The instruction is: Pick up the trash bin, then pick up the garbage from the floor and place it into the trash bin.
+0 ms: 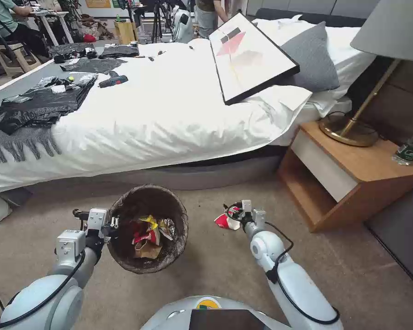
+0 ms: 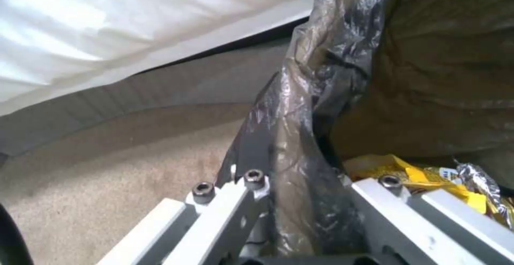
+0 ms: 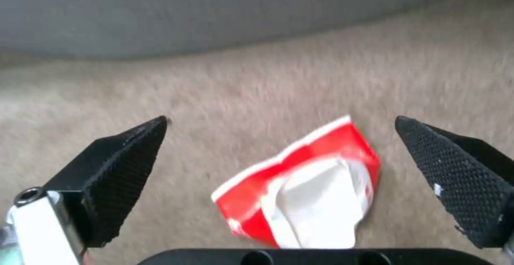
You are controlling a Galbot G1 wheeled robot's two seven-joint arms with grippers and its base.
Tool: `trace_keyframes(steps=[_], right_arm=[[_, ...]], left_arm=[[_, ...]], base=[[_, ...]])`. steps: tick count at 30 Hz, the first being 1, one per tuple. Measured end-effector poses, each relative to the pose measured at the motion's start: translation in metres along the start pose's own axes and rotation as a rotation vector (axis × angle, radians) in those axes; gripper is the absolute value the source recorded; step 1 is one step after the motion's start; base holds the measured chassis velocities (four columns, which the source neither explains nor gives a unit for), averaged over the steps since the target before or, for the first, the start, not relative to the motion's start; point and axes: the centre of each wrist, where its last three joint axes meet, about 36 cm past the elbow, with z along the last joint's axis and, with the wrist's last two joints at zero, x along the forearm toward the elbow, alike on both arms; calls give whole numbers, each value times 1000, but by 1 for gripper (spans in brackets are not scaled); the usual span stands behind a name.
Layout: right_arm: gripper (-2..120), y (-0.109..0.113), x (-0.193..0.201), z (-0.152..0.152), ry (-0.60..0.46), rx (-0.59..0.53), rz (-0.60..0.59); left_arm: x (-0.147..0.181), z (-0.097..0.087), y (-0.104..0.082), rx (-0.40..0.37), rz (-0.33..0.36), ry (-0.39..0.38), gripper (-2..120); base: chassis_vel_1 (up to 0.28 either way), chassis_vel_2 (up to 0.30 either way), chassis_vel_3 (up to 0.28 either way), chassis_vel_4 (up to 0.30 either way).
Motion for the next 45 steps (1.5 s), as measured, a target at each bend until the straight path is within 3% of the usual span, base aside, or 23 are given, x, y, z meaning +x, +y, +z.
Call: trace_keyframes(steps=[12,45], right_arm=[[100,-8,-26,31,83,-41,47],[100,8,-76,43,200,-148,79]], left_arm=[[0,1,-2,7,3,1,2],[-4,-5,-5,8,13,-33,2]], base=[[0,0,0,0],[0,0,0,0]])
